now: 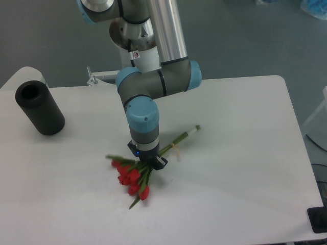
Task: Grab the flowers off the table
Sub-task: 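Lift the grasped tulip bouquet up off the table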
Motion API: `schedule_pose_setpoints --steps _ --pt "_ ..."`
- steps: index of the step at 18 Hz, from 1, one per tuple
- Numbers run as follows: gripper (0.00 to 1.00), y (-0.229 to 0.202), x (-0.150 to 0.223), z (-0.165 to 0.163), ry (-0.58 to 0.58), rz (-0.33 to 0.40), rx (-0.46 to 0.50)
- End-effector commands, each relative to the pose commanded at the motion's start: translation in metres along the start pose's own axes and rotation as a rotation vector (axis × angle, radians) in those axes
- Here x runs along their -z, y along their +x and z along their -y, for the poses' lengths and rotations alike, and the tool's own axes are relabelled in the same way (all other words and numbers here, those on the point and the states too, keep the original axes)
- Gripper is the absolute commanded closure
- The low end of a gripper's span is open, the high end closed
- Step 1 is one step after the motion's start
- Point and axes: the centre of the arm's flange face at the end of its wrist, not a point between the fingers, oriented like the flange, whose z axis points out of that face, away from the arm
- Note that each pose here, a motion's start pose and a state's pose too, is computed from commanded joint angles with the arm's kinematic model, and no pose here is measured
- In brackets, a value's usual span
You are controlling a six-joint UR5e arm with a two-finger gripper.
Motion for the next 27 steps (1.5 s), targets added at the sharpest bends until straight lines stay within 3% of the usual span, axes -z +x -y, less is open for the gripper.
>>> schedule_pose_setpoints --steps 9,14,20,27 --pt "0.67 -0.024 0.068 -0.013 0.134 0.049 0.005" --pt "0.67 -0.038 0.132 -0.023 0.352 0.031 0.042" --pt "0.67 -0.055 0.217 -0.063 0.665 -0.003 0.133" --pt "0.67 -0.071 0.252 -0.096 0.797 -0.010 0.176"
